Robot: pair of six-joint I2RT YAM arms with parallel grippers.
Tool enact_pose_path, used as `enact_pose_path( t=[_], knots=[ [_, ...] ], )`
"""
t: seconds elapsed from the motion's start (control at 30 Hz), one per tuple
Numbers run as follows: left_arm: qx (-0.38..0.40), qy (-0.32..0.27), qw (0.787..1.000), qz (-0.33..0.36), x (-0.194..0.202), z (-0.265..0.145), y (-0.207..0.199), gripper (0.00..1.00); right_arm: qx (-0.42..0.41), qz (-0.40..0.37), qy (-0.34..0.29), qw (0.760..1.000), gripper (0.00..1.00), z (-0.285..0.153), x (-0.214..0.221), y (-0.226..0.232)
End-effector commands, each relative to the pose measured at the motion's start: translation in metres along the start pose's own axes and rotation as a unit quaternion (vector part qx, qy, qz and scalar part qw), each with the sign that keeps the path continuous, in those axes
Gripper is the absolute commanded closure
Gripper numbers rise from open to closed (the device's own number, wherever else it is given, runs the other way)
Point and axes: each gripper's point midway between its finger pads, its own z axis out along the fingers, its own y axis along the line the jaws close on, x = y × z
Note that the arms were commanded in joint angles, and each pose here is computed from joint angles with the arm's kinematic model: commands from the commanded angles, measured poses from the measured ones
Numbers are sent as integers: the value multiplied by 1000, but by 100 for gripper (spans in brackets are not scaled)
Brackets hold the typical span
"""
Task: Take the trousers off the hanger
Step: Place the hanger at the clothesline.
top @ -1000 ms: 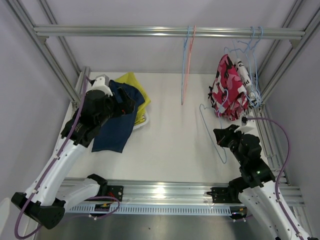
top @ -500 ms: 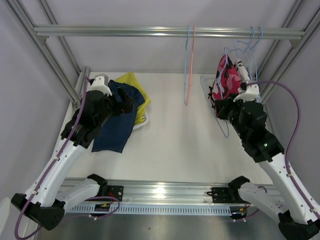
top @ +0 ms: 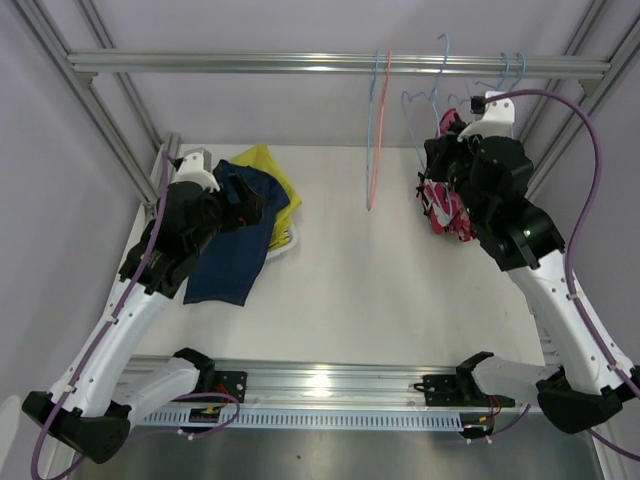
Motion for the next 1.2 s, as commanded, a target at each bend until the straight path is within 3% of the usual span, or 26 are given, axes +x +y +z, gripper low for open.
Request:
enact_pose_path(
  t=[0.0, 0.23, 0.47, 0.7, 0.93, 1.03, 1.07, 1.17],
  knots=[
    [6, -22, 1000, 2, -11, -3, -1, 1, 3, -18, -24, 1000, 100, 8, -26, 6],
    [4, -20, 1000, 2, -10, -1, 0, 1, 2, -29, -9, 1000, 100, 48, -20, 19],
    [4, -18, 1000, -1, -10, 0, 1, 1, -3, -34, 41, 999, 100, 84, 30, 25],
    [5, -14, 1000, -2, -8, 1, 1, 1, -17, -26, 75, 997, 100, 84, 79, 25],
    [6, -13, 1000, -3, -9, 1, 1, 1, -30, -31, 95, 995, 100, 75, 101, 29],
    [6, -12, 1000, -4, -8, 2, 1, 1, -39, -32, 95, 994, 85, 71, 101, 32],
    [7, -11, 1000, -4, -7, 2, 1, 1, -43, -32, 96, 994, 71, 69, 101, 33],
    [7, -11, 1000, -8, -8, 3, 2, 1, -45, -30, 88, 995, 54, 55, 86, 33]
  ],
)
